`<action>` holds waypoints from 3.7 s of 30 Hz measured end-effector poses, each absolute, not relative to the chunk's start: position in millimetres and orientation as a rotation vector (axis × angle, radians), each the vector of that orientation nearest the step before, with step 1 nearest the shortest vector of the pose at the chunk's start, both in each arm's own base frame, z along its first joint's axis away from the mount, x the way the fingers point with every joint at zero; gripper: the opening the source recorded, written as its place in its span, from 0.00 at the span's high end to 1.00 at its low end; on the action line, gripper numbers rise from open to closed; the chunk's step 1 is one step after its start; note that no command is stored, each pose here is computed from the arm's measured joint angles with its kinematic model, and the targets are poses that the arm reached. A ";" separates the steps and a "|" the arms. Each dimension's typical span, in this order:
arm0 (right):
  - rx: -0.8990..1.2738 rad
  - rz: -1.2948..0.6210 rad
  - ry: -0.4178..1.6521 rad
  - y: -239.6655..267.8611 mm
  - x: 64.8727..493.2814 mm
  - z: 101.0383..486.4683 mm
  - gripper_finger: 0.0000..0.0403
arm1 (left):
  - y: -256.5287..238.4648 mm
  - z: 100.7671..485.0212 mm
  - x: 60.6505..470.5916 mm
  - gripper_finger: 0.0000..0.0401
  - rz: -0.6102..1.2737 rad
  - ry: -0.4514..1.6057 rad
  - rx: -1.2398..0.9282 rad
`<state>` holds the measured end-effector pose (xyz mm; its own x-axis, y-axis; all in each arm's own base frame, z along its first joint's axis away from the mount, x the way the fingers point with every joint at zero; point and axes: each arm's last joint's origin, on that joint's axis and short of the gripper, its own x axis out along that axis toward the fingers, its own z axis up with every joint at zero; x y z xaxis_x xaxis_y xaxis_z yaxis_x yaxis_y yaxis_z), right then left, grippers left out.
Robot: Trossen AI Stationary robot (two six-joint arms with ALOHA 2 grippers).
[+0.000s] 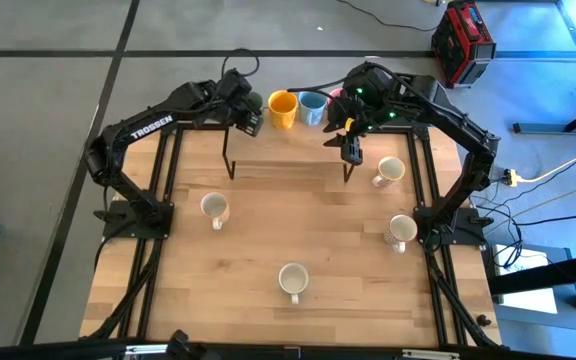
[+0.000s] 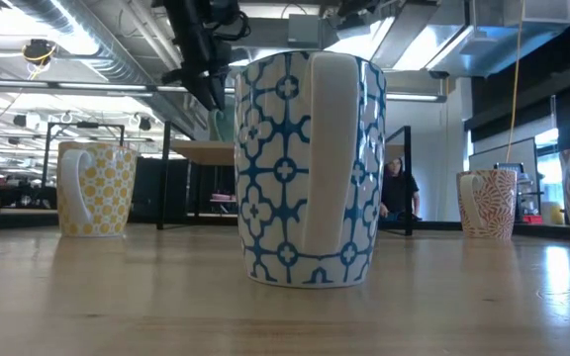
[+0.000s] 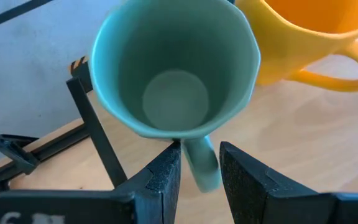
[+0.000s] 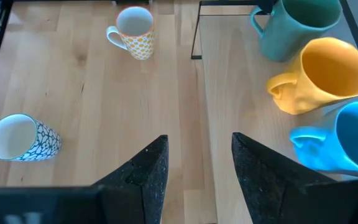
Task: Place coffee mugs
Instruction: Put the green mug on the shelf, then put the red patterned mug on the shelf
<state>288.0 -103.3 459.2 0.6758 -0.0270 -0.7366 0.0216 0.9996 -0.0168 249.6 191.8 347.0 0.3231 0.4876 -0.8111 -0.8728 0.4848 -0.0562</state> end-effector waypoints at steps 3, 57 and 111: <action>-0.008 -0.027 0.828 -103.3 288.0 459.2 0.58 | 192.9 348.1 250.8 0.74 0.955 0.803 -0.543; 0.029 -0.012 0.706 -6.9 327.1 456.5 0.58 | 35.7 351.4 172.0 0.74 0.200 0.592 -0.195; 0.644 -0.849 1.235 -93.0 169.4 287.2 0.37 | 27.2 313.0 175.0 0.74 0.213 0.708 -0.260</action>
<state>169.4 -93.0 287.2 0.1046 -0.2028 -0.9736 0.8364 0.5476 -0.0242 175.0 27.2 313.0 0.7405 0.1041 -0.6639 -0.2790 0.9464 -0.1628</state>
